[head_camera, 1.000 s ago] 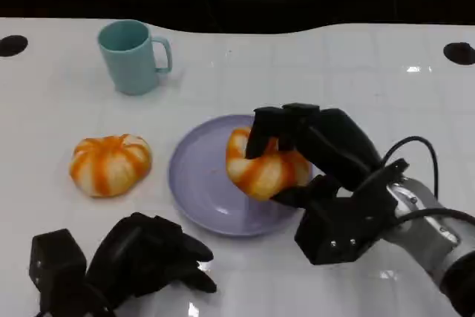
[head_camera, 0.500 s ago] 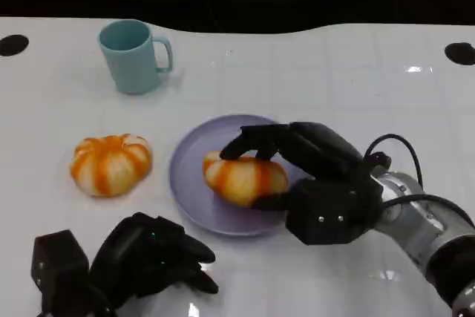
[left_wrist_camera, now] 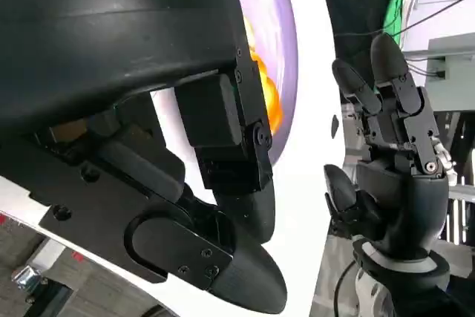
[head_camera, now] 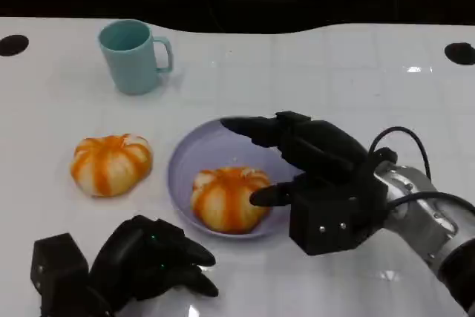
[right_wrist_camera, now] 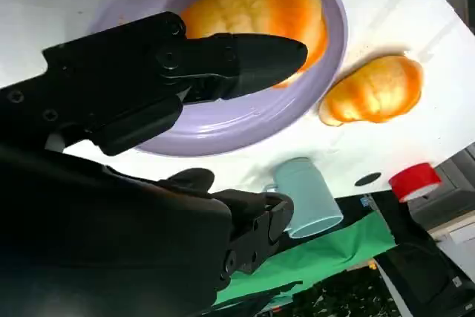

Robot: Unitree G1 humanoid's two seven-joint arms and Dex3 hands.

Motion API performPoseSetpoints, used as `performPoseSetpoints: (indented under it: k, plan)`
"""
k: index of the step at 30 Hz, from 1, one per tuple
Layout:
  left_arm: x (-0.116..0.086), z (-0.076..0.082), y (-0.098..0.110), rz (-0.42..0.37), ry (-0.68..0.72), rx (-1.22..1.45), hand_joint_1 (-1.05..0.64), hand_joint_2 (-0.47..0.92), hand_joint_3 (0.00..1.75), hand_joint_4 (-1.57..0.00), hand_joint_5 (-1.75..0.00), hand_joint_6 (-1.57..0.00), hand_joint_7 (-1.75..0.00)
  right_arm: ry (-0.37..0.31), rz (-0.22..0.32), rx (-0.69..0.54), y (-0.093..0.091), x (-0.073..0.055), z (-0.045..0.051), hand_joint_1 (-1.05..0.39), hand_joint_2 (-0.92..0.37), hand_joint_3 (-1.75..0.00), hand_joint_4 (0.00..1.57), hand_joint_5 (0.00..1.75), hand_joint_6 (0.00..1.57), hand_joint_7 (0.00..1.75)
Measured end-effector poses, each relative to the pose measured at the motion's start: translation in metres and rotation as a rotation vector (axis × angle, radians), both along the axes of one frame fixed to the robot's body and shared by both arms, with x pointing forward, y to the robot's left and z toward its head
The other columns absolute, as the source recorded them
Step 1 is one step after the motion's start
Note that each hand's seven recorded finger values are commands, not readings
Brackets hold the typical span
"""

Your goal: Grasp the bread from the table and place it into the plate.

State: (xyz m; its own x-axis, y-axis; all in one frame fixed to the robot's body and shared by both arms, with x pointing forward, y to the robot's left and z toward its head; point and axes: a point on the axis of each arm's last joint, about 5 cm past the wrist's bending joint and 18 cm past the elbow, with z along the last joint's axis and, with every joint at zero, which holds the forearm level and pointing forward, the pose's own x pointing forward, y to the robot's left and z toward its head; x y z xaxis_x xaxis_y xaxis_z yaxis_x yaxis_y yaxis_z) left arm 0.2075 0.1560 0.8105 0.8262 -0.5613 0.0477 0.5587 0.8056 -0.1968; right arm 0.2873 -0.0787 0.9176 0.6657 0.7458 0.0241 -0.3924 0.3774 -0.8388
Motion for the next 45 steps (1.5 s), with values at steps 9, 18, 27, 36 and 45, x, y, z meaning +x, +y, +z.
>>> performPoseSetpoints:
  k: [9,18,27,36,45]
  plan:
    - [0.000,0.000,0.000,0.001,0.004,-0.005,-1.05,0.79,0.00,-1.57,-0.19,-1.54,0.00,0.021,-0.007,0.107,-0.017,-0.011,-0.0025,-0.77,-0.92,-0.32,0.29,0.67,0.41,0.18]
    - [0.000,0.000,0.000,0.000,0.013,-0.010,-1.05,0.79,0.00,-1.57,-0.19,-1.54,0.00,0.014,-0.049,0.335,-0.036,-0.034,-0.0182,-0.59,-0.92,-0.16,0.59,1.68,0.60,0.85]
    - [0.000,0.000,0.000,-0.002,0.021,-0.010,-1.05,0.79,0.00,-1.57,-0.20,-1.55,-0.01,0.118,-0.125,0.562,-0.061,-0.065,-0.0351,-0.46,-0.92,-0.12,0.68,1.75,0.47,1.72]
    - [0.000,0.001,-0.001,0.002,0.018,-0.004,-1.05,0.80,0.01,-1.57,-0.21,-1.55,0.00,0.221,-0.184,0.643,-0.086,-0.095,-0.0412,-0.33,-0.91,-0.10,0.76,1.75,0.57,1.75]
    - [0.000,0.001,-0.002,0.002,0.017,-0.007,-1.05,0.80,0.00,-1.56,-0.20,-1.54,0.00,0.335,-0.261,0.675,-0.100,-0.126,-0.0433,-0.30,-0.91,-0.09,0.77,1.75,0.59,1.75]
